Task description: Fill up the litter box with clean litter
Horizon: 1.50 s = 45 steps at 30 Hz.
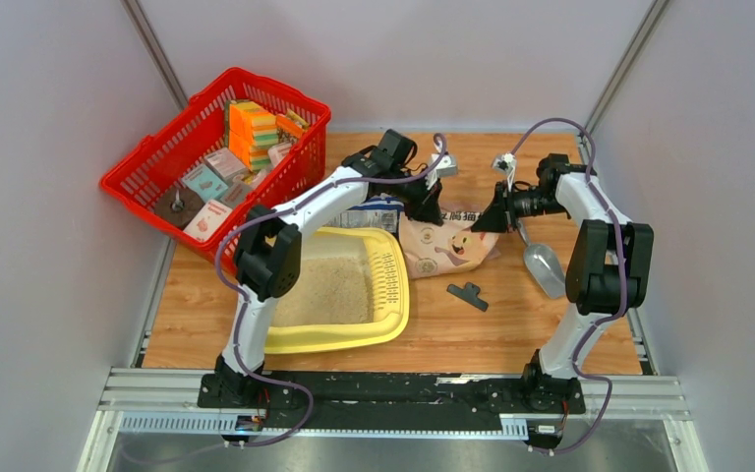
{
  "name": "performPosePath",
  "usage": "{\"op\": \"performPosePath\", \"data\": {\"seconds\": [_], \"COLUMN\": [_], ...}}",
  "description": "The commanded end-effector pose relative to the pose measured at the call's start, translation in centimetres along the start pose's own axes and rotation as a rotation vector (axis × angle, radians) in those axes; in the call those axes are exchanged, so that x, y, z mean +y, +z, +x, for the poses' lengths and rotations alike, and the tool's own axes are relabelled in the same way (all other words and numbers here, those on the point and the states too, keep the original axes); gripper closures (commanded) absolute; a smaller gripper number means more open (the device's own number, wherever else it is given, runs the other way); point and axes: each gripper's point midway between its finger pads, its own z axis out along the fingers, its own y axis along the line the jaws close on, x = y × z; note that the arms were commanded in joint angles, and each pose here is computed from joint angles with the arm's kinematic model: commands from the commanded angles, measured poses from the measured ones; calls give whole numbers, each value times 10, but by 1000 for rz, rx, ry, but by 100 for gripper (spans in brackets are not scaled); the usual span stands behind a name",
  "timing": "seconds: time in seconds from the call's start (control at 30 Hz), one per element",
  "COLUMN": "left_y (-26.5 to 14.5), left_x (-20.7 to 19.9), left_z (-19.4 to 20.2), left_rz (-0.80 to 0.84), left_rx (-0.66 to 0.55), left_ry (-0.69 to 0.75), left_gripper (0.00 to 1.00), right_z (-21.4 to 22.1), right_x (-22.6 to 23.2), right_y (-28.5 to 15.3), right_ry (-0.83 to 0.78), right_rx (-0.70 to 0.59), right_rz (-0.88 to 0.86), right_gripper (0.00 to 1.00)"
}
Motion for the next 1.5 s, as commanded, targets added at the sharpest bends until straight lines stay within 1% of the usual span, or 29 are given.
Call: {"op": "performPosePath", "data": {"seconds": [0.0,0.03,0.07,0.1,0.13,0.2,0.23,0.27,0.37,0.4,0.5,0.53,0.6,0.63,0.67,0.7,0.73,0.87,0.93,1.1,1.17,1.2,1.23,1.27,1.3,1.37,1.4,1.43,1.47], "left_y": [-33,-38,-39,-51,-50,-57,-52,-51,-41,-38,-28,-29,-15,-15,-8,2,2,19,21,36,39,40,41,40,40,38,37,36,32], "left_x": [11,12,14,15,15,13,11,10,3,-2,-10,-10,-11,-12,-15,-12,-13,-17,-21,-17,-10,-8,-7,-8,-10,-14,-14,-16,-9], "left_z": [-22,-25,-22,-28,-15,-23,-9,-15,-11,-12,-26,-42,-45,-62,-58,-50,-55,-39,-39,-26,-20,-16,-13,-11,-10,-11,-9,-9,-10], "left_rz": [-82,-96,-115,-134,-137,-135,-124,-113,-79,-50,-15,-11,-1,5,22,41,54,128,146,108,85,78,73,80,89,98,97,92,49], "left_rx": [-66,-84,-106,-136,-134,-203,-200,-236,-251,-249,-254,-273,-254,-267,-234,-208,-196,-137,-133,-96,-84,-75,-67,-64,-60,-61,-57,-52,-50], "left_ry": [-33,-47,-93,-111,-165,-241,-299,-341,-402,-393,-308,-261,-194,-139,-100,-93,-50,-22,-8,-5,-10,-15,-16,-14,-13,-28,-33,-45,-49], "left_gripper": [93,96,98,99,99,100,100,100,100,100,80,70,64,59,58,57,56,53,52,45,44,46,50,57,71,82,90,93,93], "right_z": [-18,-19,-19,-21,-23,-23,-27,-26,-22,-20,-10,-7,-7,-6,-8,-8,-9,-12,-13,-17,-19,-20,-18,-17,-17,-17,-18,-19,-22], "right_x": [10,9,9,7,8,6,12,12,14,14,14,14,13,13,12,12,11,8,7,8,9,10,11,11,11,11,9,9,7], "right_y": [-5,-5,-5,-5,-5,-5,-6,-5,-2,-1,2,3,4,5,5,5,6,5,6,6,6,5,6,5,5,2,2,0,-1], "right_ry": [-28,-19,-10,-3,20,61,90,94,154,164,205,231,241,262,260,260,269,255,250,230,225,218,214,204,194,171,156,145,135], "right_rx": [-31,-34,-36,-42,-53,-66,-78,-80,-82,-80,-66,-64,-69,-75,-77,-79,-81,-78,-68,-59,-55,-52,-40,-37,-33,-25,-27,-26,-27], "right_rz": [-13,-14,-17,-17,-27,-47,-71,-86,-125,-129,-149,-160,-170,-183,-185,-188,-193,-191,-188,-185,-184,-181,-177,-174,-169,-151,-141,-133,-127], "right_gripper": [94,94,95,95,96,96,96,96,96,96,96,96,96,95,95,95,95,95,95,95,95,95,95,95,94,92,92,92,92]}}
